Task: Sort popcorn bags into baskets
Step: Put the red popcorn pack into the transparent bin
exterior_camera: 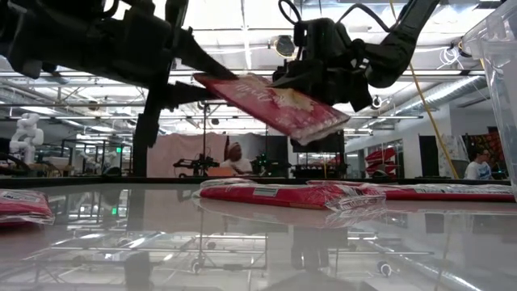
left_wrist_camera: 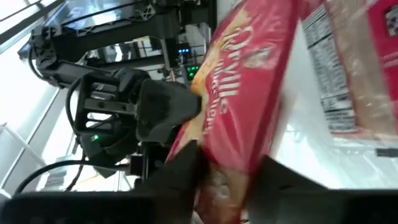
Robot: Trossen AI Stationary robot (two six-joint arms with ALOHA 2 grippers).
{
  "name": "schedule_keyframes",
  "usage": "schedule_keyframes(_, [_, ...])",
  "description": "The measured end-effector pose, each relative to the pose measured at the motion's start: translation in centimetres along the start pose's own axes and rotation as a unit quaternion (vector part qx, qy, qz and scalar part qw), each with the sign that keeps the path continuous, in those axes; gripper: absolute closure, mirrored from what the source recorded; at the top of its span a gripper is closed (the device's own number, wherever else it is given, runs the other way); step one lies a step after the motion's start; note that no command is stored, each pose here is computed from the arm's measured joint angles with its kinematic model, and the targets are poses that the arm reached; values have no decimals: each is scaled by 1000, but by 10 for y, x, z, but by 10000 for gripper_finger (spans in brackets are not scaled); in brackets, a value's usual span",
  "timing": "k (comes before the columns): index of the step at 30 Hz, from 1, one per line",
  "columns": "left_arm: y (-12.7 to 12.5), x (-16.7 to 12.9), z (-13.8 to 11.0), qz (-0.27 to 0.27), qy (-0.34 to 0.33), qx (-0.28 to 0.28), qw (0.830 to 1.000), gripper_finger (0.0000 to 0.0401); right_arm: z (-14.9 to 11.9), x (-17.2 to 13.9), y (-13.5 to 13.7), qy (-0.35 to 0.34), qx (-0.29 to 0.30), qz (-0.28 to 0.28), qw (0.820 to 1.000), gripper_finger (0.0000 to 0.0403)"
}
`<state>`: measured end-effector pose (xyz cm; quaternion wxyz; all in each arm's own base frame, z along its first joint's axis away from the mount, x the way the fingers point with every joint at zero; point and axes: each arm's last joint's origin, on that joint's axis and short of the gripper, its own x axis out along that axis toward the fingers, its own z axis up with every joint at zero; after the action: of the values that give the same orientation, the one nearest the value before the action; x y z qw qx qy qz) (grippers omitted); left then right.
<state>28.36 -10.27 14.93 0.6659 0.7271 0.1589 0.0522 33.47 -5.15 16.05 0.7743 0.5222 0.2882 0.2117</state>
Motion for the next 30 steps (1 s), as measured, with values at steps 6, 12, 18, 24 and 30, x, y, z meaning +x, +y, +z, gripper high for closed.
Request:
schedule_keyframes(6, [0,-1,1,1,-2,-19,1000,381,1,-2,-1,4,-2,3,1000,337])
schedule_keyframes(12, [0,-3,4,-1,-4,-26,1000,369,11,-16,-4,-27,-20,-7,999,271])
schedule_keyframes(18, [-1,-7,7,0,13,-102,995,385,24,-39,7,-94,-78,-34,992,244])
schedule_keyframes(24, [-5,-7,1,6,102,-205,973,365,6,-39,49,-154,-194,-147,958,243])
schedule_keyframes(30, [-7,-1,-6,12,111,-342,933,380,-32,-23,96,-204,-338,-279,875,243])
